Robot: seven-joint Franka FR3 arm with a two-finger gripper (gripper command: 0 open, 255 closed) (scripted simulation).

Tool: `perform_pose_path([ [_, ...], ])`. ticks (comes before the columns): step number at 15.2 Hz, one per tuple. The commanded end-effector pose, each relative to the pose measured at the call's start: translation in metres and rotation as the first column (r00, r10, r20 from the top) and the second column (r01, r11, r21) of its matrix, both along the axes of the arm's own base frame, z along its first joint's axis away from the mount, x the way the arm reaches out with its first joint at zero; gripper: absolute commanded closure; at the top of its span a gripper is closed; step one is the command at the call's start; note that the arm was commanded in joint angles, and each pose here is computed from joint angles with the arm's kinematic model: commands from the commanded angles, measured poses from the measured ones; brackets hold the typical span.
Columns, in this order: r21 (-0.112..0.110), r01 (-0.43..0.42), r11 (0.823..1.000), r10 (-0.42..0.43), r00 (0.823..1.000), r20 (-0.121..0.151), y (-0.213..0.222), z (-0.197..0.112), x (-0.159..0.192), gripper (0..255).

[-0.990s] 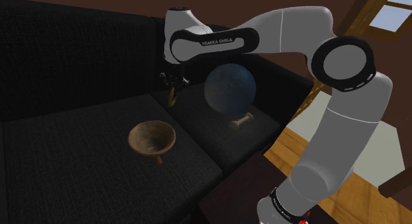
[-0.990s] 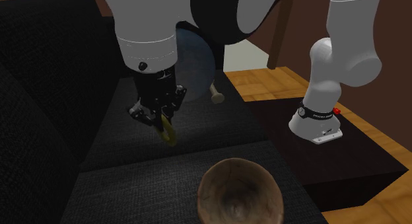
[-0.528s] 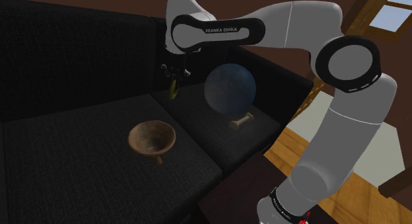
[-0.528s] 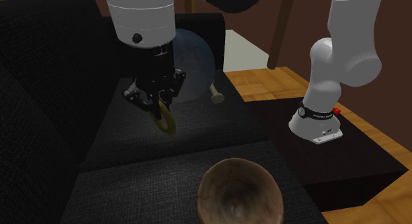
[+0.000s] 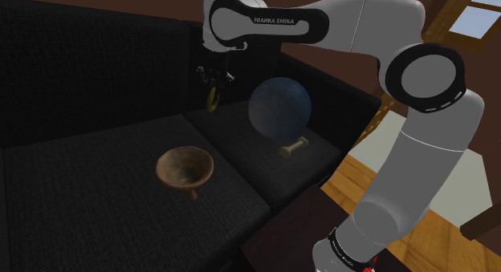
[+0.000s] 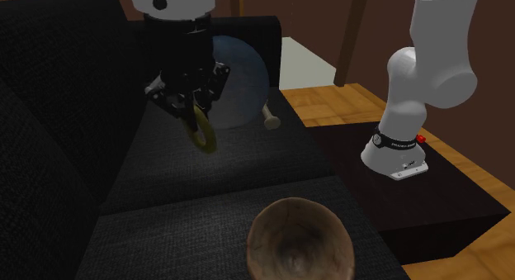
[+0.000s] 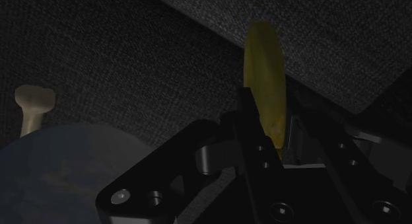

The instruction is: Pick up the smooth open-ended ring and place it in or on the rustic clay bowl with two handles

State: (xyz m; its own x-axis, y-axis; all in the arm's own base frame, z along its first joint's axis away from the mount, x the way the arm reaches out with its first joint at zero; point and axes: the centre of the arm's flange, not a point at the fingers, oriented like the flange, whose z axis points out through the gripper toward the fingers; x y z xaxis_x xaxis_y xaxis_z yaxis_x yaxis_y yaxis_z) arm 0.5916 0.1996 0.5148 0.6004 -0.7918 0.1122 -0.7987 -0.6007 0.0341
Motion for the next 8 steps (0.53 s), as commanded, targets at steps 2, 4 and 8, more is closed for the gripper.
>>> perform_pose_path([
  [2, 0.000, 0.000, 1.000, 0.000, 1.000, 0.000, 0.009, 0.008, -0.009, 255],
  [4, 0.000, 0.000, 1.000, 0.000, 1.000, 0.000, 0.028, 0.011, -0.027, 255],
  [8, 0.000, 0.000, 1.000, 0.000, 1.000, 0.000, 0.065, 0.016, -0.064, 255],
])
